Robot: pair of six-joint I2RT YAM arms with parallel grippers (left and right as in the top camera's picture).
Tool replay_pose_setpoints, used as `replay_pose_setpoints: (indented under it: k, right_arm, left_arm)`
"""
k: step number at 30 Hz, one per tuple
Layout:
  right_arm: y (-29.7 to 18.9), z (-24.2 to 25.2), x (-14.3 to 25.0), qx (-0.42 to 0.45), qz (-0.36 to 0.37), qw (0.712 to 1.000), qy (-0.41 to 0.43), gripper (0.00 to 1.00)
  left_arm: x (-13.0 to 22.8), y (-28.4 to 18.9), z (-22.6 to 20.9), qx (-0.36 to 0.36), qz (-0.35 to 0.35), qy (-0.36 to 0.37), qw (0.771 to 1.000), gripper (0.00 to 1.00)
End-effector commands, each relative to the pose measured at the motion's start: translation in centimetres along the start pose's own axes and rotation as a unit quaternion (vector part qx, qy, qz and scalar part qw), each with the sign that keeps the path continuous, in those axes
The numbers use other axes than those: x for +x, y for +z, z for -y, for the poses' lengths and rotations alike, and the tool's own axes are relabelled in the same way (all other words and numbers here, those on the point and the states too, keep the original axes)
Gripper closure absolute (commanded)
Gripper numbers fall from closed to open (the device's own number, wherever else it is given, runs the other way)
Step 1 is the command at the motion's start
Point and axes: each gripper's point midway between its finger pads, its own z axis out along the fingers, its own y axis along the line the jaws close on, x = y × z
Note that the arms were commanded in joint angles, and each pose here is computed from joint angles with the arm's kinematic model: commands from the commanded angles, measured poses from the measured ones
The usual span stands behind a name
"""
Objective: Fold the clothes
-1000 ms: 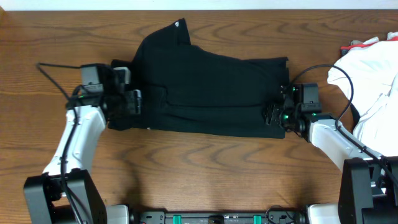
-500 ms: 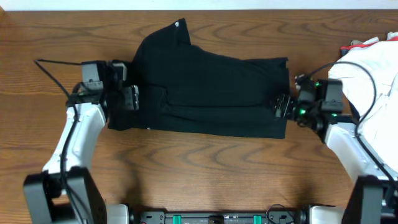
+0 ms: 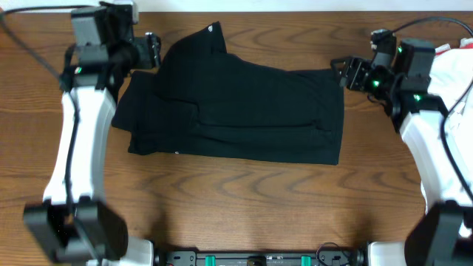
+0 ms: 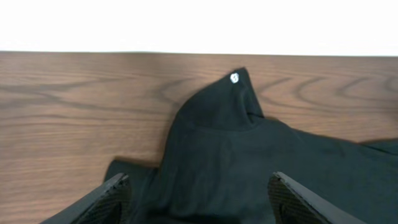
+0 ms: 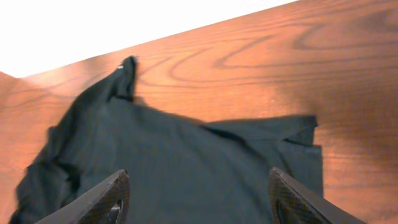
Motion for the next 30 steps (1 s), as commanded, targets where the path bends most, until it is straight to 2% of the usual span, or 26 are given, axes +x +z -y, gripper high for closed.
replay_pose_setpoints:
  k: [1,6,10,15,19,22,27,30]
  right_arm:
    - [2.7,1.8,0.2,0.022,-0.017,0.999,0.03,0.3]
    - [5.5,2.2,1.5,-0.003,-0.05,0.997,0.057,0.32]
    - [6.2,2.0,3.0,-0.008,-0.077,0.995,0.065,0.32]
    - [6.0,2.0,4.5,-0.003,-0.106,0.991,0.078,0.32]
    - [5.6,2.3,6.0,0.005,-0.135,0.988,0.081,0.34]
    - [5.3,3.0,7.1,0.022,-0.155,0.986,0.056,0.34]
    - [4.7,4.1,8.5,0.054,-0.181,0.981,0.046,0.35]
    - [4.0,4.3,10.1,0.059,-0.216,0.973,0.049,0.27]
  left_arm:
    - [-0.3,3.7,0.0,0.029,-0.008,-0.007,1.0,0.27]
    - [-2.8,8.5,0.1,0.052,0.042,-0.01,0.998,0.28]
    - [-3.3,12.6,0.7,0.067,0.078,-0.012,0.995,0.29]
    - [-1.3,17.4,1.9,0.077,0.085,0.0,0.993,0.32]
    - [2.0,19.4,2.0,0.071,0.037,-0.008,0.997,0.32]
    - [2.8,18.4,1.8,0.066,0.009,-0.003,0.998,0.32]
    - [1.8,12.3,-0.3,0.018,-0.031,-0.011,0.999,0.32]
    - [2.0,6.9,-1.6,-0.02,-0.069,-0.028,0.997,0.31]
